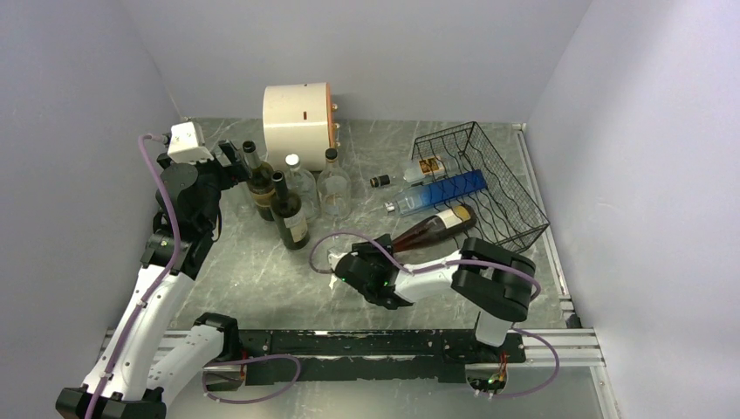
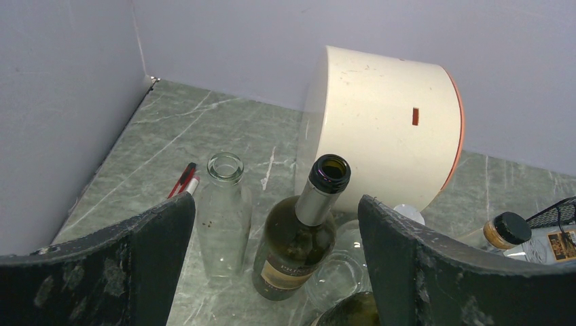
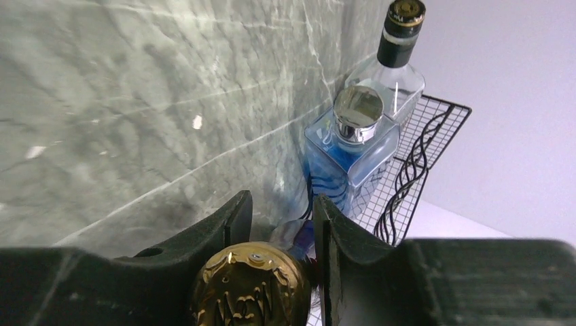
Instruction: Take the wine bottle off the wine rack
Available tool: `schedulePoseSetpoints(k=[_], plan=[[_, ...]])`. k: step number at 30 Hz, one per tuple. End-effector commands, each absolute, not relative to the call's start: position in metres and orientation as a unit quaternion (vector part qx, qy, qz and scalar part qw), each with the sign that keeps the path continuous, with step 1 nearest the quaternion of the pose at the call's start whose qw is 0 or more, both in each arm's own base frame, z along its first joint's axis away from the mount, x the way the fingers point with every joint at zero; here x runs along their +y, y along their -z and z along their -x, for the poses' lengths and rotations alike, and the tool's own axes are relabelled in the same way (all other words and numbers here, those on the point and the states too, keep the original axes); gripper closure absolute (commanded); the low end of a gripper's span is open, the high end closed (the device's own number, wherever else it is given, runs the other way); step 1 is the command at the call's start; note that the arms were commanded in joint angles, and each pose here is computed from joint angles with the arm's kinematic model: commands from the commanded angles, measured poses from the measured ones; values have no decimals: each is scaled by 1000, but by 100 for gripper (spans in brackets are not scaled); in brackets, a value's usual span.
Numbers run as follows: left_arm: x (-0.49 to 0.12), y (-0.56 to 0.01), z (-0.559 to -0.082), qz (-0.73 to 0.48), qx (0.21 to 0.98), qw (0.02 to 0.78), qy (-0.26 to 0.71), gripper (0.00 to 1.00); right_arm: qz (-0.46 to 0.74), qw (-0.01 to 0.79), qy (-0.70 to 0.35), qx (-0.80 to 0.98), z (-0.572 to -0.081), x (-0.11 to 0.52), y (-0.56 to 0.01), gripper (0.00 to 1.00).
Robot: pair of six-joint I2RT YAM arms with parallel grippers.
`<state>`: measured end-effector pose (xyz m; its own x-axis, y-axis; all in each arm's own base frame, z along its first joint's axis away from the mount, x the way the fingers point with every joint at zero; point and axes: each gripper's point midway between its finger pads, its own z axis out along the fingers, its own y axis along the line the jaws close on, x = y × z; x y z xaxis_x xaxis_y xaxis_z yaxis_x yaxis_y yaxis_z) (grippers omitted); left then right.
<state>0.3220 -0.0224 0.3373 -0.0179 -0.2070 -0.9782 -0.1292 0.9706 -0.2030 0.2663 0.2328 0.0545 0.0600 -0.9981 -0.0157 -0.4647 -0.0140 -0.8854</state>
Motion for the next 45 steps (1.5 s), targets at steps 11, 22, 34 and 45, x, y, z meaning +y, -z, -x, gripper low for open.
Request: schedulePoseSetpoints(k=[11,22,34,45], plan=[[-27,-345,-323,116,705,698,39,7,591,482,172,623,-210,327,-114,100],[-24,-343,-324,118,706,697,32,7,562,549,46,617,-193,380,-181,100],[-18,-333,-331,124,718,684,14,7,391,611,-47,686,-227,370,-247,100],[-18,-330,-333,125,718,684,15,7,295,670,-115,671,-238,352,-322,100]])
